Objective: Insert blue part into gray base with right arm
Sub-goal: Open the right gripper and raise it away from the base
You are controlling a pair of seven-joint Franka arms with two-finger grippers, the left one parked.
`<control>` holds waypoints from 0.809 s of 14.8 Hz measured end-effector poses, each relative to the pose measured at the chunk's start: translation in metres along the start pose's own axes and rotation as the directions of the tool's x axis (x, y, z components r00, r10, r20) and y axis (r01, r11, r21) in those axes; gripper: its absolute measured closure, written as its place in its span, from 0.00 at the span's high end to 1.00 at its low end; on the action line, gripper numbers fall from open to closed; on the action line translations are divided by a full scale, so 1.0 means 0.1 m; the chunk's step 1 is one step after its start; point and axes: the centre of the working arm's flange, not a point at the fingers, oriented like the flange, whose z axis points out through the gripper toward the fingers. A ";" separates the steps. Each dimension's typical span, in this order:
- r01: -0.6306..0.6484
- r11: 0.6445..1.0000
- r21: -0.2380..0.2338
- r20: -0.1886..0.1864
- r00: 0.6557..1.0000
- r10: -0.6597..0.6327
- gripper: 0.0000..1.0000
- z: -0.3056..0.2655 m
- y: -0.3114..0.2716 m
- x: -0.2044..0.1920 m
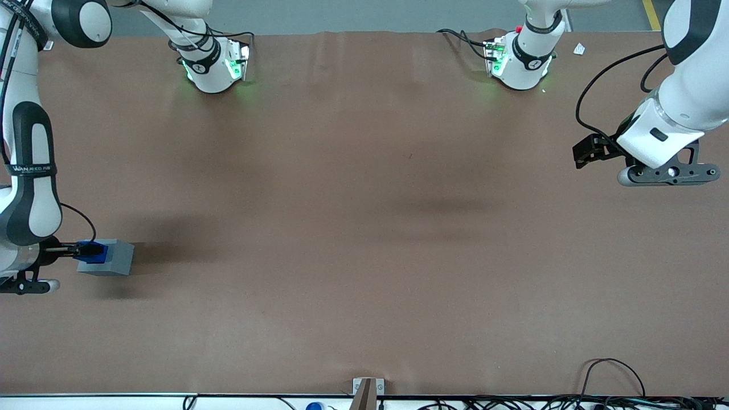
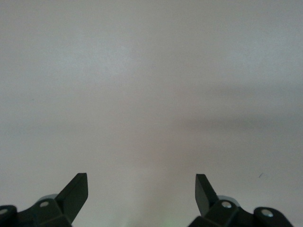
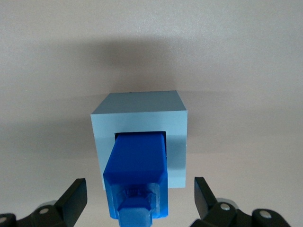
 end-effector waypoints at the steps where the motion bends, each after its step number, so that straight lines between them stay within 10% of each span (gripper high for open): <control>1: 0.000 1.000 0.000 -0.001 1.000 0.000 1.00 -0.01 0.00 0.00; 12: 0.023 1.000 -0.008 -0.031 0.999 -0.023 1.00 -1.68 -0.32 -0.62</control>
